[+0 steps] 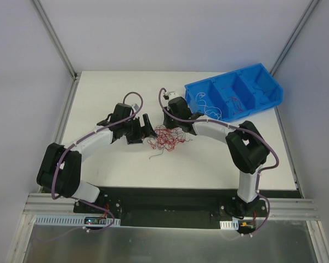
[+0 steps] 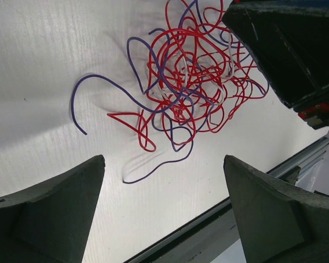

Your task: Untangle the cables

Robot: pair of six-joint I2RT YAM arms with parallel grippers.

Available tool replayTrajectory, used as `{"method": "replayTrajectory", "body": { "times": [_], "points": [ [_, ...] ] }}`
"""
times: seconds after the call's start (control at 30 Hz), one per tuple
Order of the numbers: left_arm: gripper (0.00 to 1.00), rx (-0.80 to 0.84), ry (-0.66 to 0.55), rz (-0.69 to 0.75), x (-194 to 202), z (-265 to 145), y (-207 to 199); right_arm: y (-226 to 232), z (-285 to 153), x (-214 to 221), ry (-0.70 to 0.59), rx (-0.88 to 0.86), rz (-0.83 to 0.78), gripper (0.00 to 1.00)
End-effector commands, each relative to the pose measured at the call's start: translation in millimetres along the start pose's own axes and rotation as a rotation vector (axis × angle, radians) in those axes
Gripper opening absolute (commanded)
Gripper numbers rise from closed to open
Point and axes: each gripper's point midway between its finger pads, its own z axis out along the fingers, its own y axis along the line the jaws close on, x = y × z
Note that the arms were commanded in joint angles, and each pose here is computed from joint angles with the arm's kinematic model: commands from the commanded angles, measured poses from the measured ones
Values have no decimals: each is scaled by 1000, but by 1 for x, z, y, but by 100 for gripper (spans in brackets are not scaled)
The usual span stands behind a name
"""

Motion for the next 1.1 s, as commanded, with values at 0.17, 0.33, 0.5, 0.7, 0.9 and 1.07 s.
{"method": "replayTrajectory", "body": {
  "times": [0.17,0.33,0.5,0.7,0.9,1.07],
  "points": [
    [97,38,-48,19,-5,-7,-20,38,-36,-46,-108,-133,-3,0],
    [99,-36,-42,-49,-11,2,-11,72,-118,-86,-283,-256,73,0],
    [99,-62,22,-83,-11,26,-4,115,-186,-118,-381,-450,150,0],
    [99,-49,131,-128,0,51,-3,148,-260,-164,-482,-637,176,0],
    [97,-118,108,-140,7,48,20,163,-332,-212,-572,-682,84,0],
    [97,-113,92,-167,13,37,22,149,-389,-249,-693,-570,-24,0]
  ]
}}
